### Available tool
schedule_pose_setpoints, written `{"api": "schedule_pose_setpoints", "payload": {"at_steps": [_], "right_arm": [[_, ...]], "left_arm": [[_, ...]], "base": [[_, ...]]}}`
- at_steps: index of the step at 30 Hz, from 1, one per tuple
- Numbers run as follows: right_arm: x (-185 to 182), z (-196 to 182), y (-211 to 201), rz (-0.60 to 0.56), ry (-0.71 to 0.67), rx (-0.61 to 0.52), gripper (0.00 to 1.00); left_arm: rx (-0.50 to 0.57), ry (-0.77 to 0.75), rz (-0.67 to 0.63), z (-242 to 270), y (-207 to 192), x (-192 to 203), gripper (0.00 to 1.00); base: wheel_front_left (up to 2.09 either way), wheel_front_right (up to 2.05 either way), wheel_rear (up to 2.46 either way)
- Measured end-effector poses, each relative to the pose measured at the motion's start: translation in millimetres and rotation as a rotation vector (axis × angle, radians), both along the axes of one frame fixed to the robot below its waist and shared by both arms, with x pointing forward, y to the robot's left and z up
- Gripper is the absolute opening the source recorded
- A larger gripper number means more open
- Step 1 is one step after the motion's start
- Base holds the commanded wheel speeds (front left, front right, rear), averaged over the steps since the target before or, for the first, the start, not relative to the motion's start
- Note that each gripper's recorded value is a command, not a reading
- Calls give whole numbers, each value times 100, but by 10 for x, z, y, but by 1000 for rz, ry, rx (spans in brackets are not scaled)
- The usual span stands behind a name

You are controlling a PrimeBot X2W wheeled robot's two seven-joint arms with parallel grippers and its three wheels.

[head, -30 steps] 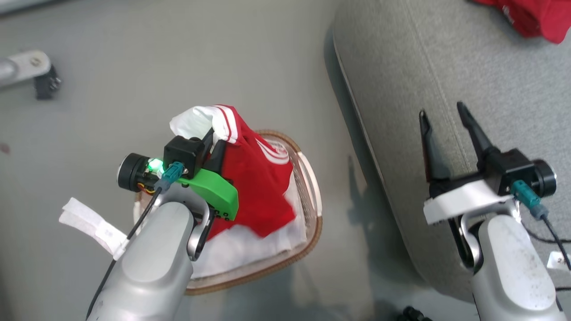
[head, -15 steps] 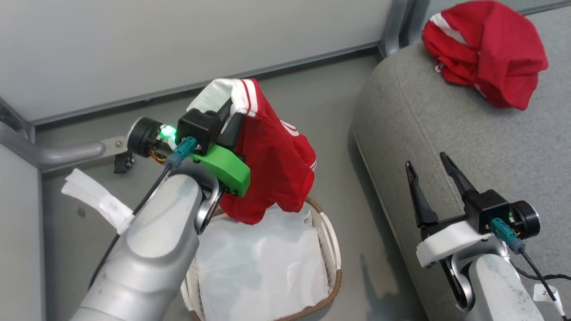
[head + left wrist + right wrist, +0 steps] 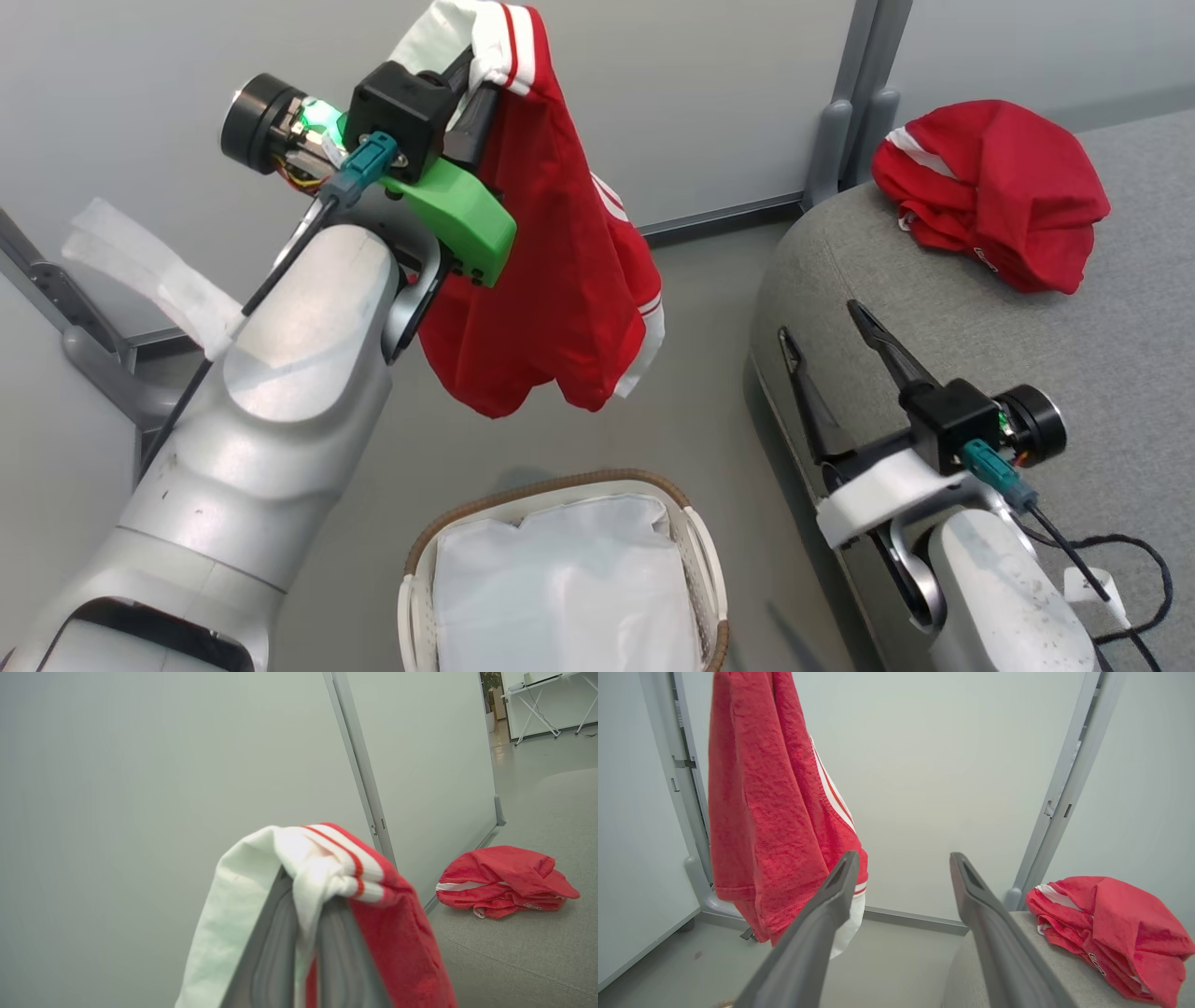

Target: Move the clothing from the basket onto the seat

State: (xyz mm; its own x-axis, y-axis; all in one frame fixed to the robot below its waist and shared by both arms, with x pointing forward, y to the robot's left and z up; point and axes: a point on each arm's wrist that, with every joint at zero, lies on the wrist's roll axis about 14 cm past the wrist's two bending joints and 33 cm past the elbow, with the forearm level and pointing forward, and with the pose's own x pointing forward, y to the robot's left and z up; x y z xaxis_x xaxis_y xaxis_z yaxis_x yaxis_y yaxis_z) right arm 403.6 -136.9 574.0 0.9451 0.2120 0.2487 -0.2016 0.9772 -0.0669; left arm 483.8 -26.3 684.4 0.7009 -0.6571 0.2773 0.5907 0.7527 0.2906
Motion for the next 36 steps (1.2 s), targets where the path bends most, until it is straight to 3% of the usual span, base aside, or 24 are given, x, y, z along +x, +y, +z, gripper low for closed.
{"api": "schedule_pose_setpoints", "payload": {"at_steps": [14,24,25,26,27,28,29,36], "right_arm": [[229,489,912,269,-115,-112,100],[404,392,1223,351,-58,-203,100],[414,355,1233,355,-43,-203,78],[421,321,1241,358,-31,-203,37],[424,283,1253,362,-18,-205,32],[425,252,1265,366,-7,-206,7],[424,238,1272,369,-1,-202,0],[414,214,1257,370,17,-161,0]], "left_arm": [[55,-22,-72,109,-190,-198,0],[46,-49,-147,265,-321,-469,0],[43,-49,-150,273,-322,-483,0],[42,-49,-151,275,-320,-491,0],[41,-48,-152,278,-317,-498,0],[41,-49,-151,281,-311,-502,0],[39,-47,-151,281,-304,-500,0],[32,-10,-129,170,-206,-433,0]], "base": [[0,0,0],[0,0,0],[0,0,0],[0,0,0],[0,0,0],[0,0,0],[0,0,0],[0,0,0]]}}
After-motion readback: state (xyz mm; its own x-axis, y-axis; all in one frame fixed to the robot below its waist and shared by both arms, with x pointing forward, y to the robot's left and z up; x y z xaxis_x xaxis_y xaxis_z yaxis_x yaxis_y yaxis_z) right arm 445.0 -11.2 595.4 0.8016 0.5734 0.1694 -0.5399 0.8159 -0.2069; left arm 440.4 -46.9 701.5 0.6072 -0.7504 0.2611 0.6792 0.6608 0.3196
